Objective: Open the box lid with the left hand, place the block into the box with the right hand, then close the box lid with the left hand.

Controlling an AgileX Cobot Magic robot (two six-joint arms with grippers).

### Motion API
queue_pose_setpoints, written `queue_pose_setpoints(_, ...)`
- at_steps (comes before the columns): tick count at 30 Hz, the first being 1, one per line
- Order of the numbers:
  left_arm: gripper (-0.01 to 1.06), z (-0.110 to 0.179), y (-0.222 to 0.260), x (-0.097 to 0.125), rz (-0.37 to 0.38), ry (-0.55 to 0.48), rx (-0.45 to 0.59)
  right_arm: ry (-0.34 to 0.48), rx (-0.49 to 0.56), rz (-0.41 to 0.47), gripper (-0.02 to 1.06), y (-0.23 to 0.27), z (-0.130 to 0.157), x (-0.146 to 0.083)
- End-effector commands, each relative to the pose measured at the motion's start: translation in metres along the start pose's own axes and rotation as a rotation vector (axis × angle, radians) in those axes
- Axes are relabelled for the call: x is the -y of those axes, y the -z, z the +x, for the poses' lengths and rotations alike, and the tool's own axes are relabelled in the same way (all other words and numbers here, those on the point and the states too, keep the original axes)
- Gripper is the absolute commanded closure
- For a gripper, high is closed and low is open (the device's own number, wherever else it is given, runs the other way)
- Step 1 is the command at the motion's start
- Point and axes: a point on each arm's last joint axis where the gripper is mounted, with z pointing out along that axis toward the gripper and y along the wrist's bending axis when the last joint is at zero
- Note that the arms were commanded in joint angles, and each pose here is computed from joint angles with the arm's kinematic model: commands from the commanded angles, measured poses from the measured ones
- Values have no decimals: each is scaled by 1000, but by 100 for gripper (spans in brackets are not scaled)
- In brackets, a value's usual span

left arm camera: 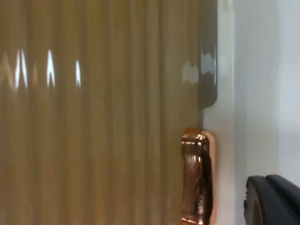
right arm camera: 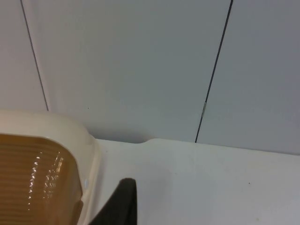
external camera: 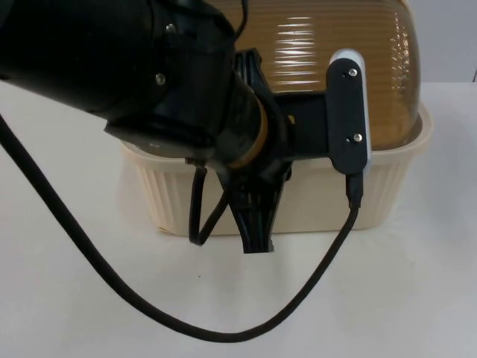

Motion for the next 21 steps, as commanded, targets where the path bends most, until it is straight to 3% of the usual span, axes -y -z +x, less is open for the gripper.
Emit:
queue_pose_setpoints(1,105,-3,3,-3,-7,6,19,14,9,9,0,2,-1,1)
queue_pose_setpoints(11,105,-5,4,-7,-25,-23,26,14,4,8,0,2,-1,1)
queue_pose_setpoints(21,105,9,-1,-17,-30,24,10,14,6,9,0,2,-1,1)
